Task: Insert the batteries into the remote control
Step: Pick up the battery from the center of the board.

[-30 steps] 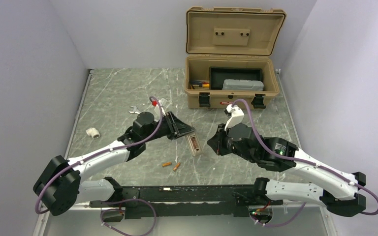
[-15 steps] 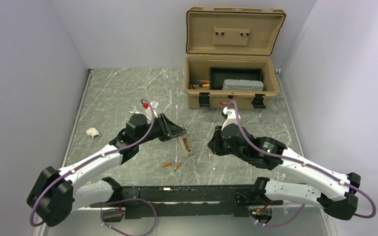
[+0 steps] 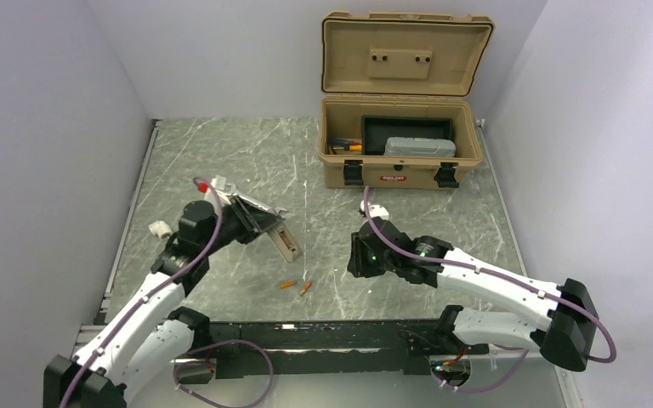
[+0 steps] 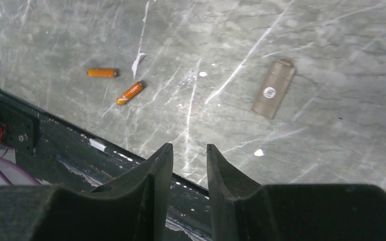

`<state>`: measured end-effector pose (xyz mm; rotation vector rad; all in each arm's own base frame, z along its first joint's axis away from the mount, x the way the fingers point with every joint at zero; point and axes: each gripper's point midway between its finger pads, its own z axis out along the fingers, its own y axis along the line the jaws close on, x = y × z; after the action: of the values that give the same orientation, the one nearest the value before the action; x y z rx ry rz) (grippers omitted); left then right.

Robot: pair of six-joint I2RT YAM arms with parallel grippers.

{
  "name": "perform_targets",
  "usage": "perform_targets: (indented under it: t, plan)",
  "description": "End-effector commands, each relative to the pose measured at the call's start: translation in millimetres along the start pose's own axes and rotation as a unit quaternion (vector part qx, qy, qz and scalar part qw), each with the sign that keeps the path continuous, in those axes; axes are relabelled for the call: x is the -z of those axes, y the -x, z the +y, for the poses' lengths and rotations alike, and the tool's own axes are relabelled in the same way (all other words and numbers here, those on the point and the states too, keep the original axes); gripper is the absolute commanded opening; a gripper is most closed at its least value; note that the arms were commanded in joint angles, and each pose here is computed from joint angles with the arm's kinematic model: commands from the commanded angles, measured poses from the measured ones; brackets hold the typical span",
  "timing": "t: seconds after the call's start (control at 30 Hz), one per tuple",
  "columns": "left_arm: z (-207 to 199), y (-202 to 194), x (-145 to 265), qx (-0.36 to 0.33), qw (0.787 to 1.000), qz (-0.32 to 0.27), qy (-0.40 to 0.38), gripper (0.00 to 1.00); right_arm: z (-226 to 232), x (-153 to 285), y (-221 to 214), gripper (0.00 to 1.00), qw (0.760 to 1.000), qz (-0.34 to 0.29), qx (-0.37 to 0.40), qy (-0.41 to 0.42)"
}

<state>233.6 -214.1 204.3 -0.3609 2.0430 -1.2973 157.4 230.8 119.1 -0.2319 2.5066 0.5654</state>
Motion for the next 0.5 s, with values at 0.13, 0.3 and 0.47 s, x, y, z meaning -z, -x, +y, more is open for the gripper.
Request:
perform_targets:
  t: [0.13, 0.3, 0.47]
  plan:
    - [34.5, 40.8, 34.6, -0.004, 0.996, -0.059, 0.065, 0.00, 62.8, -18.3, 2.1, 0.35, 0.999, 0.001, -0.003, 0.052]
    - [32.5, 47.3, 43.8, -0.008, 0.997, -0.068, 0.046, 0.00, 90.5, -32.1, -9.8, 0.40, 0.998, 0.023, -0.034, 0.054]
    - [30.4, 45.5, 46.8, -0.019, 0.997, -0.067, 0.037, 0.00, 105.7, -49.7, -22.0, 0.48, 0.995, 0.052, -0.076, 0.044]
